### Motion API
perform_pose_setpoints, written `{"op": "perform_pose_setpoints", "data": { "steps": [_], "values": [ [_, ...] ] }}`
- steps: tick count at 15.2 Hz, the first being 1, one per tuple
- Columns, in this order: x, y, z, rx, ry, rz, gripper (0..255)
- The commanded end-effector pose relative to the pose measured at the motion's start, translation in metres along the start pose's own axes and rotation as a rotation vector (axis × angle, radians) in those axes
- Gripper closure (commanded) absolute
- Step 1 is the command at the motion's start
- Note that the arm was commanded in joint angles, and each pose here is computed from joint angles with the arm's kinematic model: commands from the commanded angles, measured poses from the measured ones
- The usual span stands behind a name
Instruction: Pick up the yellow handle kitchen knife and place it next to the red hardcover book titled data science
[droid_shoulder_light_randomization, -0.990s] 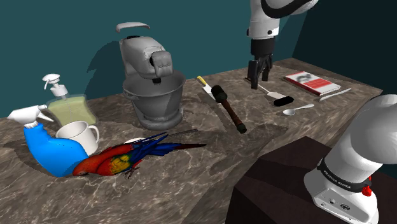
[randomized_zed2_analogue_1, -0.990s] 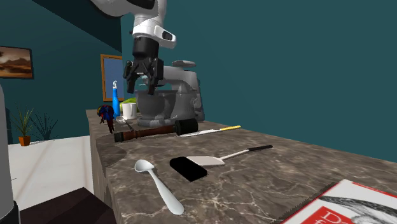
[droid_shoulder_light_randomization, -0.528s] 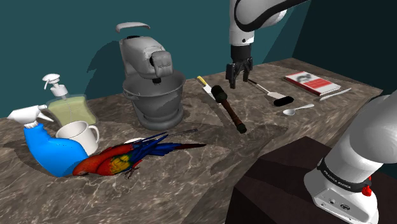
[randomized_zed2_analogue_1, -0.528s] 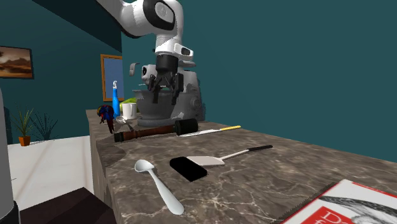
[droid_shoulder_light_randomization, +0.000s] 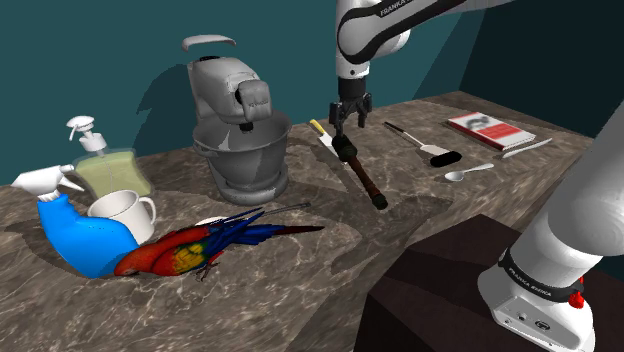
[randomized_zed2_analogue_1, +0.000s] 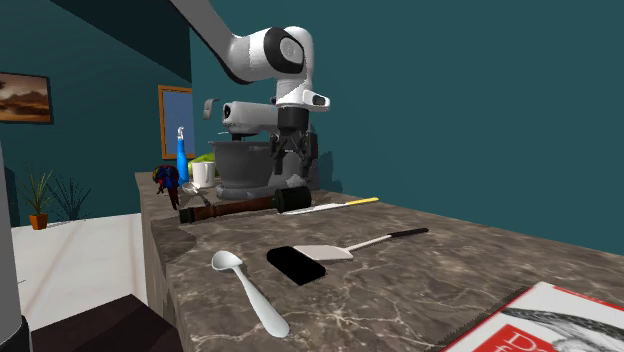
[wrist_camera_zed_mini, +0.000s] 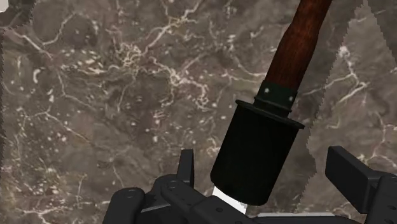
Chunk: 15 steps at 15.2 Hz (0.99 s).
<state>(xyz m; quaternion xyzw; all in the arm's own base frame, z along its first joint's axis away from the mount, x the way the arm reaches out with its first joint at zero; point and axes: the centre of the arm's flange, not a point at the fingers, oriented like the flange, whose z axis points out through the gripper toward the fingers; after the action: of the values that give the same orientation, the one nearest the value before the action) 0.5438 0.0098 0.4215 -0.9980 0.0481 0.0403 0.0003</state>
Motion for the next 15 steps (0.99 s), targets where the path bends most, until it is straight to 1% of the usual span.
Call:
{"op": "perform_pose_setpoints", "data": {
  "steps": [1,12,13,15],
  "values": [
    [0.022,0.002,0.008,-0.003,0.014,0.024,0],
    [0.151,0.023,0.037,-0.018,0.09,0.153,0],
    [0.153,0.024,0.037,-0.018,0.091,0.155,0],
    [0.154,0.024,0.048,-0.018,0.091,0.155,0]
  ]
}}
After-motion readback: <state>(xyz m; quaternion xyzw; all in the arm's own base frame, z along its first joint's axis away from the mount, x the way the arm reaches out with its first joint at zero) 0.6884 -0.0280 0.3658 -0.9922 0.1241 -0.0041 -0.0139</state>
